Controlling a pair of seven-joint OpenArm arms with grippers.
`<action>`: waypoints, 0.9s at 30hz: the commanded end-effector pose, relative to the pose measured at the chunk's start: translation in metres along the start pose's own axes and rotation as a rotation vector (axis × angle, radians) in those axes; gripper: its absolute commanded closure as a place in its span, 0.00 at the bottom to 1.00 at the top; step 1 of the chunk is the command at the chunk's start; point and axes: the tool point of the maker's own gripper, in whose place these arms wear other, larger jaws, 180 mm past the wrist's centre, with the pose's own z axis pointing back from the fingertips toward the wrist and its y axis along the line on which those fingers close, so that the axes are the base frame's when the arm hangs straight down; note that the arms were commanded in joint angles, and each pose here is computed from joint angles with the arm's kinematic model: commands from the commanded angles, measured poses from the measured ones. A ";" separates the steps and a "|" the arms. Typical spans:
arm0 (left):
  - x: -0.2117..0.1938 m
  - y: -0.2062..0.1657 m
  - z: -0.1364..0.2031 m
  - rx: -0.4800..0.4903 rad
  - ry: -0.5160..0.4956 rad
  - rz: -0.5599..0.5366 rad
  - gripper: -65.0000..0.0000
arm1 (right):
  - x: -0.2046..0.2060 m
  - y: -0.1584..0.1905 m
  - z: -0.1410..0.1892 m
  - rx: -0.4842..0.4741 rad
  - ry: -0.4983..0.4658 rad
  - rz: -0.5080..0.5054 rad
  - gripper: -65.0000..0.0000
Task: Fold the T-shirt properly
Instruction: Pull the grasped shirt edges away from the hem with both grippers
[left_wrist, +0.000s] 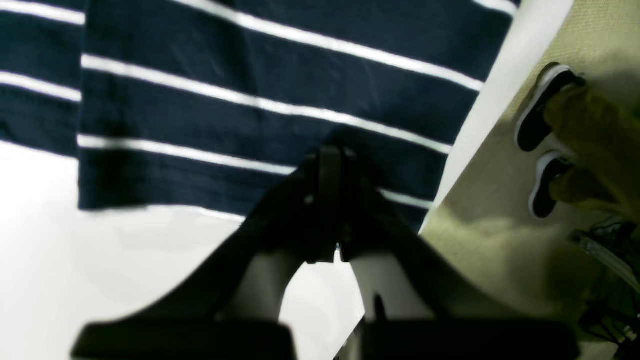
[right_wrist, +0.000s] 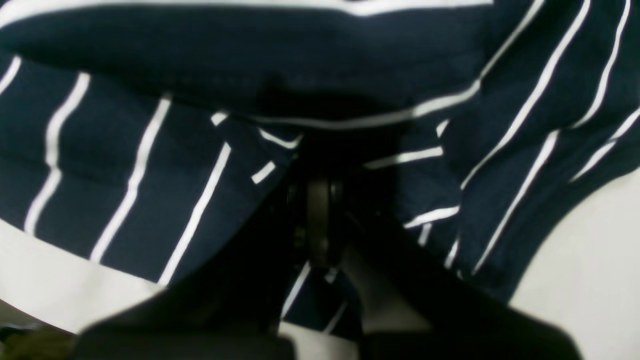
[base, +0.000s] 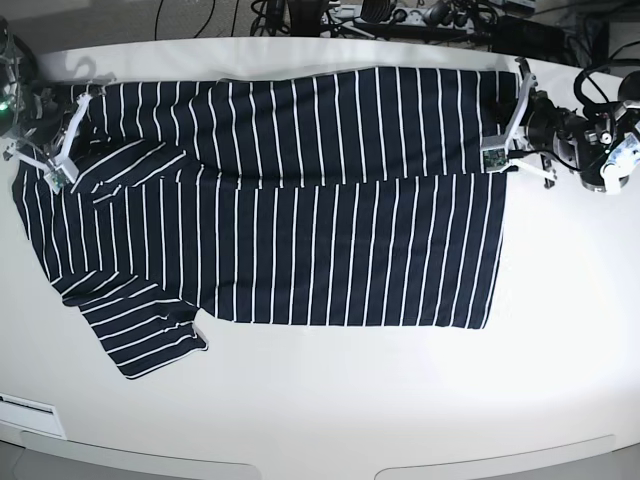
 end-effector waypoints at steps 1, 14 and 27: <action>-0.002 0.006 0.009 0.021 0.001 -0.001 1.00 | -0.063 0.026 -0.003 0.080 0.260 0.023 1.00; -0.021 -0.001 0.012 -0.004 0.065 0.026 1.00 | -0.075 0.017 0.000 0.000 0.312 0.067 1.00; -0.019 -0.013 0.012 0.028 0.077 -0.066 1.00 | -0.068 0.001 -0.001 -0.094 0.275 0.052 1.00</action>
